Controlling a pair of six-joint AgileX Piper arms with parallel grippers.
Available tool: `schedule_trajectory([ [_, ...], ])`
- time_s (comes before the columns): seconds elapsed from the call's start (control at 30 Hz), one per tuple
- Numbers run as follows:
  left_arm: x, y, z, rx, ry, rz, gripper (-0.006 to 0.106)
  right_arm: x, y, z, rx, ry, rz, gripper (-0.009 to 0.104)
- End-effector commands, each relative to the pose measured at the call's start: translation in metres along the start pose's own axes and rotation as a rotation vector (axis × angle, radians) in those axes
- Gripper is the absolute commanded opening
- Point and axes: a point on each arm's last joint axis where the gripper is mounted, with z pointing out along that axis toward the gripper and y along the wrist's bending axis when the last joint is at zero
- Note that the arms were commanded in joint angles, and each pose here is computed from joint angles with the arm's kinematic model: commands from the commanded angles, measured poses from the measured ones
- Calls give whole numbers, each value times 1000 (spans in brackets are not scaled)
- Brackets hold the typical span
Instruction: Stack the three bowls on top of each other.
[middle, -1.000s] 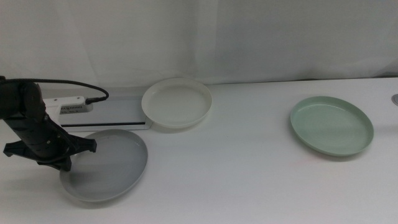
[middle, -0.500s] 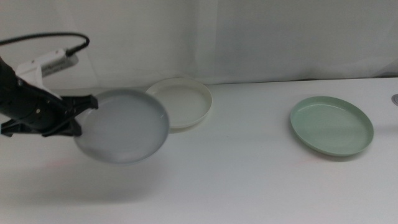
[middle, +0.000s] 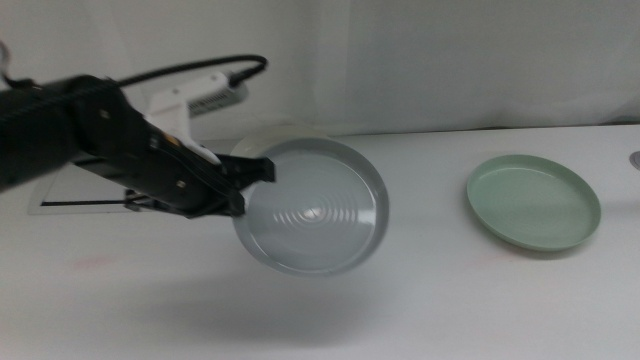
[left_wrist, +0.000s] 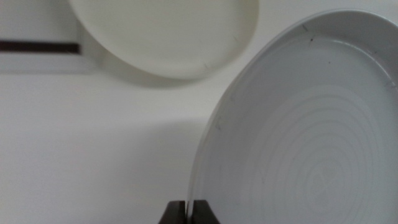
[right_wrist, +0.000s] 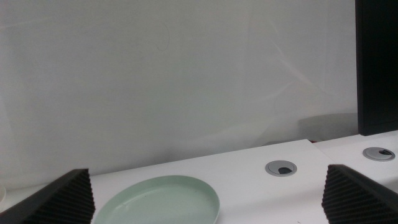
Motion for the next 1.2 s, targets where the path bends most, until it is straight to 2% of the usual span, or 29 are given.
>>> schedule_trajectory([
  [0.0, 3, -5, 14, 4, 16, -33, -3, 4, -1, 0, 5, 3, -7, 103],
  [0.43, 30, -15, 95, -23, 174, -57, -3, 4, -1, 0, 5, 3, -7, 103],
  [0.63, 32, -13, 101, -31, 190, -57, -3, 4, -1, 0, 5, 1, -7, 103],
  [0.73, 32, -13, 101, -29, 188, -41, 11, 4, -1, 0, 5, 1, -9, 103],
  [0.8, 32, -13, 101, -27, 186, -44, 26, 4, -1, 0, 5, 1, -9, 103],
  [0.87, 32, -13, 101, -28, 188, -44, 48, 4, -1, 0, 5, 1, -9, 103],
  [0.97, 32, -13, 101, -27, 192, -32, 94, 4, -1, 0, 5, 1, -9, 103],
  [1.17, 27, -16, 92, -12, 149, 6, 92, 4, -1, 0, 5, 1, -9, 103],
])
